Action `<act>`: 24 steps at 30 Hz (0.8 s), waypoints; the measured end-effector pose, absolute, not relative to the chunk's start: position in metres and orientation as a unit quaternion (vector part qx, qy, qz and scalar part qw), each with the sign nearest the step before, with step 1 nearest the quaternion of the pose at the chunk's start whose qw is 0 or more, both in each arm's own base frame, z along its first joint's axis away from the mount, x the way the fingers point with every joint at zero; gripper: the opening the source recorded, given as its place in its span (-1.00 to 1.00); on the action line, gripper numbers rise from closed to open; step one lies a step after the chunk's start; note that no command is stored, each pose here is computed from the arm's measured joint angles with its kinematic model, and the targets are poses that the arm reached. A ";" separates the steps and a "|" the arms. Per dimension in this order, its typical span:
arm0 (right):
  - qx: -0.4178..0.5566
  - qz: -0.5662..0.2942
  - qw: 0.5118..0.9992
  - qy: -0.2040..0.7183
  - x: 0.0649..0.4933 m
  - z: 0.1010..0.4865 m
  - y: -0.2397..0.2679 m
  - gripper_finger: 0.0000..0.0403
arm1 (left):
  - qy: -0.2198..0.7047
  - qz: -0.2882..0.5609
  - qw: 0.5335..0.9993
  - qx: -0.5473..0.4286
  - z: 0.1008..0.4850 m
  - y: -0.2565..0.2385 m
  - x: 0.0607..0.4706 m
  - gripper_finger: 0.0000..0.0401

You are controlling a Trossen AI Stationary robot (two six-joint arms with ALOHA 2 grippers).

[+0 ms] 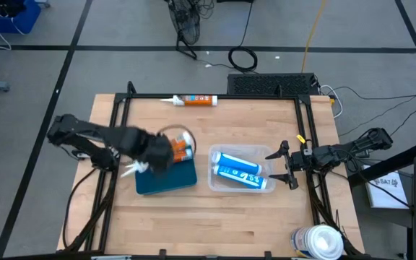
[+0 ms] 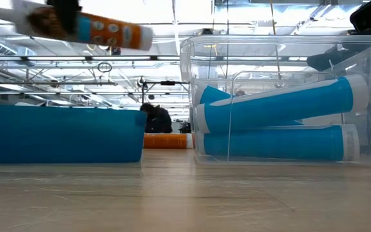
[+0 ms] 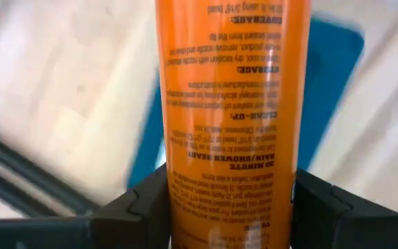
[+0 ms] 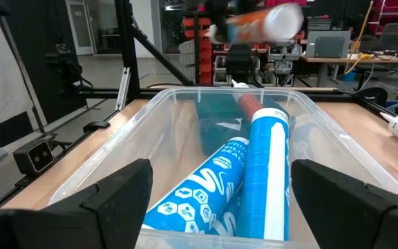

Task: Pick & place silicon tubes, Sealant and Lysol wipes
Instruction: Put the bottom orange sealant bottle into the blue bin

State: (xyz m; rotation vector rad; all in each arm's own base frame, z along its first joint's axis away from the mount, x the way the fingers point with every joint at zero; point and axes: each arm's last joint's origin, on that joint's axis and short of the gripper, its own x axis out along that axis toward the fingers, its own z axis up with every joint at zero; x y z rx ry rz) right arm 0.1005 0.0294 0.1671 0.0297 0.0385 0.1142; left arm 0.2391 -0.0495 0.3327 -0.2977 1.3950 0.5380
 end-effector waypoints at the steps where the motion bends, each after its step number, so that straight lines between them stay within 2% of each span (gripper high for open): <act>1: 0.015 0.057 0.998 0.019 0.101 0.167 0.029 0.61 | 0.642 0.244 0.714 -0.134 0.328 -0.057 0.241 0.05; 4: 0.015 0.057 0.998 0.019 0.100 0.167 0.029 0.61 | 0.667 0.259 0.686 -0.136 0.314 -0.075 0.247 0.05; 13: 0.015 0.057 0.998 0.019 0.101 0.167 0.029 0.61 | 0.769 0.208 0.595 -0.107 0.259 -0.099 0.272 0.05; 17: 0.015 0.057 0.998 0.019 0.100 0.167 0.029 0.61 | 0.801 0.200 0.555 -0.101 0.236 -0.096 0.281 0.05; 24: 0.015 0.057 0.998 0.019 0.100 0.167 0.029 0.61 | 0.828 0.203 0.517 -0.076 0.210 -0.075 0.289 0.05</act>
